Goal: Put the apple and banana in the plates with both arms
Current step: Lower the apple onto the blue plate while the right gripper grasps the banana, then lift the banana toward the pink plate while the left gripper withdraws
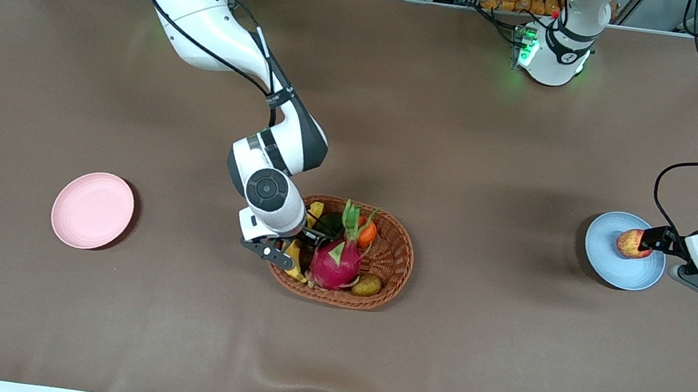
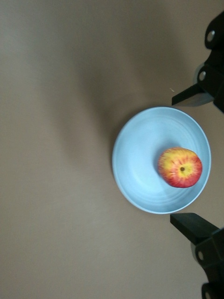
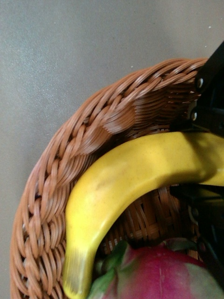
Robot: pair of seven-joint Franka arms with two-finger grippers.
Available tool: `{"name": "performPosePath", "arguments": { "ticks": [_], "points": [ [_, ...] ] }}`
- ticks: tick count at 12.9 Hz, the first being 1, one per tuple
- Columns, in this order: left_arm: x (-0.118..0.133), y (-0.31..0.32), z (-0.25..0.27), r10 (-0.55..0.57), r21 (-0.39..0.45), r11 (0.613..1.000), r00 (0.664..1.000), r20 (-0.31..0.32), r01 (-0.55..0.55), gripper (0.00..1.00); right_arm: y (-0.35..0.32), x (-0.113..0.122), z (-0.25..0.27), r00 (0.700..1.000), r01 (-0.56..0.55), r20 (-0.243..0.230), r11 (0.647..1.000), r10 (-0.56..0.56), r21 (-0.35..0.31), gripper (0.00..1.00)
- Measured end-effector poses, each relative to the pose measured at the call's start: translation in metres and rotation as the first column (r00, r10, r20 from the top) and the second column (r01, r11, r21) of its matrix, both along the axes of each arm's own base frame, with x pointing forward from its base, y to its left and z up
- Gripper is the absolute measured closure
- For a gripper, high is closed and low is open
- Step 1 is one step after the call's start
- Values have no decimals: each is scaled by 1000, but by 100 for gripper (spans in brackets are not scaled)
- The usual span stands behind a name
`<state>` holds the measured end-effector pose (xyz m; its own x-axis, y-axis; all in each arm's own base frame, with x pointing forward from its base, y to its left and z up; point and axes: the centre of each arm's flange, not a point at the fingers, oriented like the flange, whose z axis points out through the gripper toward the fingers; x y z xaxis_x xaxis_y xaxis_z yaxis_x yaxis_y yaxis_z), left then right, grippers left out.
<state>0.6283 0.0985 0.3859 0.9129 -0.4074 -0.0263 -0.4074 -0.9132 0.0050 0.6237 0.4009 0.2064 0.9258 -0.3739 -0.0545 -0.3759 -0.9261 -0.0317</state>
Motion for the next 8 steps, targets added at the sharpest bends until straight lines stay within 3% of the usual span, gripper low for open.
{"name": "performPosePath", "arguments": {
  "ticks": [4, 8],
  "points": [
    [13, -18, 32, 17, -5, 1000, 999, 36, -17, 0, 0, 4, 6, 1000, -8, 17, 1000, 8, 1, 56],
    [18, -29, 67, 25, -8, 1000, 999, 23, -25, 0, -4, 10, 38, 999, -25, 23, 1000, 25, -4, 56]
  ]
}}
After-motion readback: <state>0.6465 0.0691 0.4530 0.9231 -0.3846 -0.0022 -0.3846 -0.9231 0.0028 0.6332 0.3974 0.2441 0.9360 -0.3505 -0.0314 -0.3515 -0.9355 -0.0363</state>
